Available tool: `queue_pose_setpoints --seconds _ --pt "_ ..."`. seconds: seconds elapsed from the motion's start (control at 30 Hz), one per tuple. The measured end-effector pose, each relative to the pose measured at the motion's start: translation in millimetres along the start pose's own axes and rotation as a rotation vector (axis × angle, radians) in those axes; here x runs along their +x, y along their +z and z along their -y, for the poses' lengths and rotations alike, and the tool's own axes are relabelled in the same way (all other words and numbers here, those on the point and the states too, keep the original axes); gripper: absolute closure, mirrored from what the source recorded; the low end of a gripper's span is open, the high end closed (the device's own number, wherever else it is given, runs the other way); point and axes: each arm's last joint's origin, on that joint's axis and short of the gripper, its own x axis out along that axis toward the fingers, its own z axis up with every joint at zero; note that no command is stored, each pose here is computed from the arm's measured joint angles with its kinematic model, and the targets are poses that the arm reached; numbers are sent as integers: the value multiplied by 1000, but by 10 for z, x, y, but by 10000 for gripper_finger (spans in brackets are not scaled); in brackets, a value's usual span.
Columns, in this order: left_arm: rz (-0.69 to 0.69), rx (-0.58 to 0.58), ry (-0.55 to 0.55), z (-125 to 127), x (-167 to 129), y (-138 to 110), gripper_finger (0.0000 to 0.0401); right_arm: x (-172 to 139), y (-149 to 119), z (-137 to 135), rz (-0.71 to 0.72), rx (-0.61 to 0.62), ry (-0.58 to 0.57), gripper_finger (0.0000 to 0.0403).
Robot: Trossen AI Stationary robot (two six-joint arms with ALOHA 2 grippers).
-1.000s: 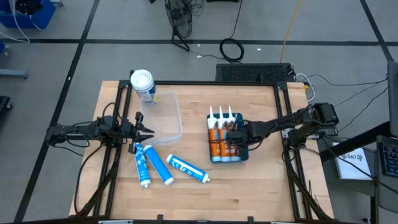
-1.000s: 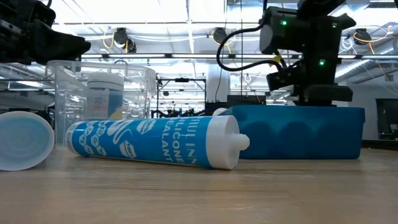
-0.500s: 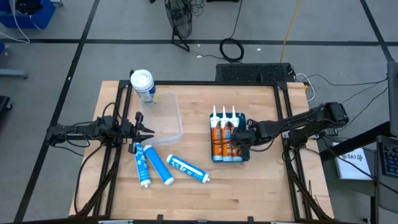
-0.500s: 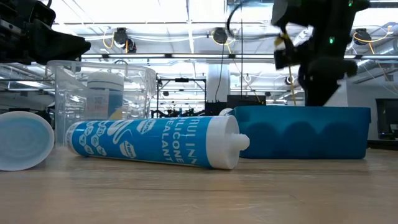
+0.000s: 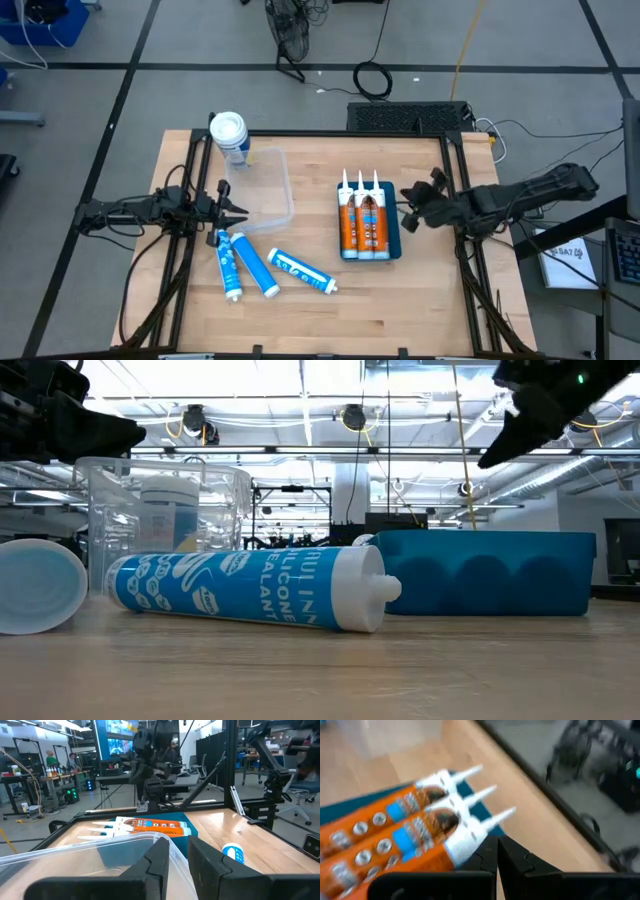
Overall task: Pick & place silicon tubes, Sealant and Lysol wipes
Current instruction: Put the left blue sealant into the transparent bin
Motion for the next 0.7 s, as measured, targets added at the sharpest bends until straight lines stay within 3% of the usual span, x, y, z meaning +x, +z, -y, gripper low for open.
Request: queue_pose_setpoints --seconds 0.1,0.23,0.33,0.7 --pt "0 0 0 0 0 0 325 145 -206 -4 148 -3 66 403" --pt "0 0 0 0 0 0 325 326 -376 -31 377 -25 283 403" --pt "0 0 0 0 0 0 325 380 -439 32 521 1 342 403" --pt "0 0 0 0 0 0 325 447 -606 207 726 11 507 403"
